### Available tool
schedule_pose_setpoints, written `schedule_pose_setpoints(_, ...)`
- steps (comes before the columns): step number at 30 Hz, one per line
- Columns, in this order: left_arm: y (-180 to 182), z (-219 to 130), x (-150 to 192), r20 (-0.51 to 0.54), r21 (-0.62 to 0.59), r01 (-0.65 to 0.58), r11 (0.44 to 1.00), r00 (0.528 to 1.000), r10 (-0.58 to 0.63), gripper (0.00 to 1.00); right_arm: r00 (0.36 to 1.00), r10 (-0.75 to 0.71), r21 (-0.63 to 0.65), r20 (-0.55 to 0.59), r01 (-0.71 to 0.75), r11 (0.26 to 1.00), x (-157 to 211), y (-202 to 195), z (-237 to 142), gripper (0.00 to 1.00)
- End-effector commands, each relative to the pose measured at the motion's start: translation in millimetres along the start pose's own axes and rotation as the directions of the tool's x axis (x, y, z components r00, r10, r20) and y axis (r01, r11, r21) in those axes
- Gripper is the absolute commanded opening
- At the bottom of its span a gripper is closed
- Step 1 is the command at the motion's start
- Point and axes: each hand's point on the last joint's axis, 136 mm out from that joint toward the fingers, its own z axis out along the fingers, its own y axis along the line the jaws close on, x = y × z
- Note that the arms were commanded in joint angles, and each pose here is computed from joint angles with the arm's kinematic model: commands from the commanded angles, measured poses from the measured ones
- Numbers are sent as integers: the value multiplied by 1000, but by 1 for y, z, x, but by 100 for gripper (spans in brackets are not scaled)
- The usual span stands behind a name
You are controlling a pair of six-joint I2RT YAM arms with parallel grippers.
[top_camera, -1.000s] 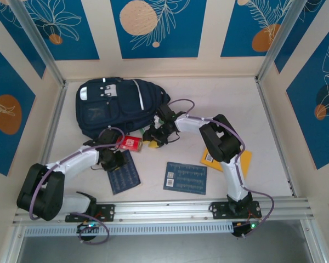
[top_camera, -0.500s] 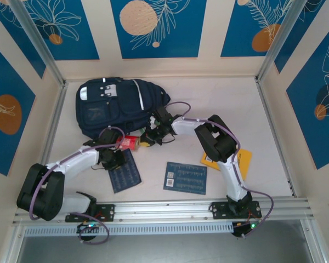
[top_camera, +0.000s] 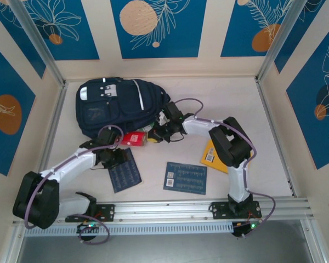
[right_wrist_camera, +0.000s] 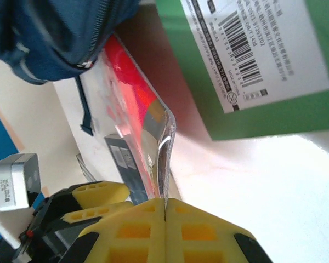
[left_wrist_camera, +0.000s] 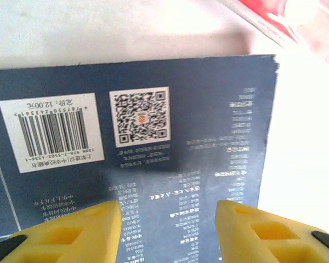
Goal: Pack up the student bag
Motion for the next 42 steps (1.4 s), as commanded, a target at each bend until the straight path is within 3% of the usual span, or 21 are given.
schedule_pose_setpoints(1,-12,-16,-8,27,41,-28,999,999,26,51,999,-6,-52,40,8,999,0,14,-24,0)
schedule_pose_setpoints(3,-21,-21,-9,27,86,-29,996,999,27,58,999,6,-70,43,-3,998,2,15,-31,0)
schedule_pose_setpoints(7,-51,-30,-13,27,237,1,972,1000,-8,87,998,24,-99,54,-19,995,10,16,-43,0)
schedule_pose_setpoints(10,-71,-33,-21,20,332,61,941,997,-72,100,997,48,-120,58,-41,992,17,14,-48,0)
schedule_pose_setpoints(20,-116,-7,-51,-74,470,242,849,969,-236,98,982,165,-187,95,-146,972,29,-2,-52,0)
schedule_pose_setpoints(28,-124,4,-50,-106,451,302,840,952,-286,97,946,303,-257,116,-266,929,36,-11,-49,0)
schedule_pose_setpoints(35,-131,16,-48,-121,435,324,840,945,-302,90,932,340,-271,129,-297,916,45,-12,-48,0)
schedule_pose_setpoints(42,-136,20,-41,-130,407,322,855,947,-295,91,921,362,-276,146,-313,909,47,-14,-52,0)
